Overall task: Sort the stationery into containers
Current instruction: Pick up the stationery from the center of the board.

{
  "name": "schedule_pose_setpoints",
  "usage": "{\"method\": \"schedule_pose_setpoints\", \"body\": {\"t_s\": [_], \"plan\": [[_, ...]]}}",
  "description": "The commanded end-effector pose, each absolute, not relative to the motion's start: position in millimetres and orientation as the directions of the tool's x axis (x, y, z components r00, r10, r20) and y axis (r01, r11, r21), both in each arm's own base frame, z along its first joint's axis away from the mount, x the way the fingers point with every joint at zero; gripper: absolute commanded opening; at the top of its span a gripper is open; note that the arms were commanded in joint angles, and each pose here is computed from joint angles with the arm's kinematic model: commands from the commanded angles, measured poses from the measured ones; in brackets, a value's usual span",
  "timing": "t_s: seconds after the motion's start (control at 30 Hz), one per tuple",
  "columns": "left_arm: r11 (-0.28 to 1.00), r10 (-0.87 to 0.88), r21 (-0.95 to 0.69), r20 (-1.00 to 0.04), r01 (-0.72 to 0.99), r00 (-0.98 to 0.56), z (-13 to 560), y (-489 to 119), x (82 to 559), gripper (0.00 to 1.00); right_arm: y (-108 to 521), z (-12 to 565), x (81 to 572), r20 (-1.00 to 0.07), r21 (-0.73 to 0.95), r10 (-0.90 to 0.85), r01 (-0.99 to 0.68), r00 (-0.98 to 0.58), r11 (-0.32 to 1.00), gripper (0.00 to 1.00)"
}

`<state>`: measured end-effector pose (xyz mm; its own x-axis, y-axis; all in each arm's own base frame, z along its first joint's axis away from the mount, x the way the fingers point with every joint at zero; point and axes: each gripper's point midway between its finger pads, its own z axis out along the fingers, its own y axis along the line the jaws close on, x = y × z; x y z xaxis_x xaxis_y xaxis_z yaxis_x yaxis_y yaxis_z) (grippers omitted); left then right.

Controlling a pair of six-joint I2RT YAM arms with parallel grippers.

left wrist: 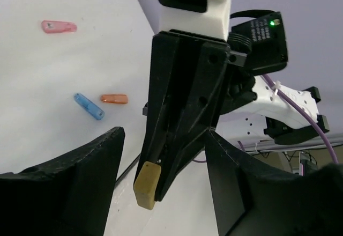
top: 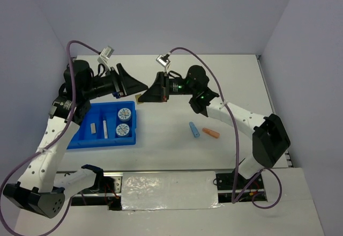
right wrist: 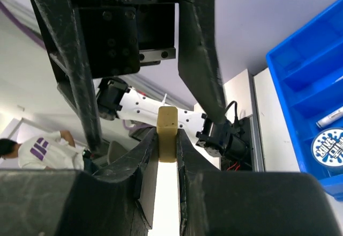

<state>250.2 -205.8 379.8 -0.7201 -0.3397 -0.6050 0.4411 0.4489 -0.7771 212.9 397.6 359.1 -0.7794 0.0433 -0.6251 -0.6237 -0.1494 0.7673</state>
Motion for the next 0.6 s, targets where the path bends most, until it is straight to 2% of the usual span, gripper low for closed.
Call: {"method": "schedule_pose_setpoints", "body": {"t_s": [0.0, 0.13, 0.3, 0.57], "plan": [[0.382, -0.329, -0.736, -0.674, 0.56, -0.661, 413.4, -209.4, 233.1, 0.73, 378.1, 386.5, 199.4, -0.707, 0.677, 0.075, -0.704, -0.704, -0.215, 0.18], [0.366, -0.323, -0.741, -0.669, 0.563, -0.67, 412.7, -210.8, 229.9, 0.62, 362.3, 385.5, 206.9, -0.708, 0.676, 0.099, -0.712, -0.699, -0.189, 0.18], [0.307, -0.311, -0.76, -0.649, 0.573, -0.694, 410.9, -217.0, 227.2, 0.67, 356.1, 397.5, 205.3, -0.725, 0.654, 0.103, -0.728, -0.681, -0.207, 0.18], [0.328, -0.296, -0.755, -0.653, 0.568, -0.697, 407.1, -218.0, 235.6, 0.69, 355.3, 409.7, 200.9, -0.734, 0.637, 0.098, -0.732, -0.672, -0.241, 0.19]]}}
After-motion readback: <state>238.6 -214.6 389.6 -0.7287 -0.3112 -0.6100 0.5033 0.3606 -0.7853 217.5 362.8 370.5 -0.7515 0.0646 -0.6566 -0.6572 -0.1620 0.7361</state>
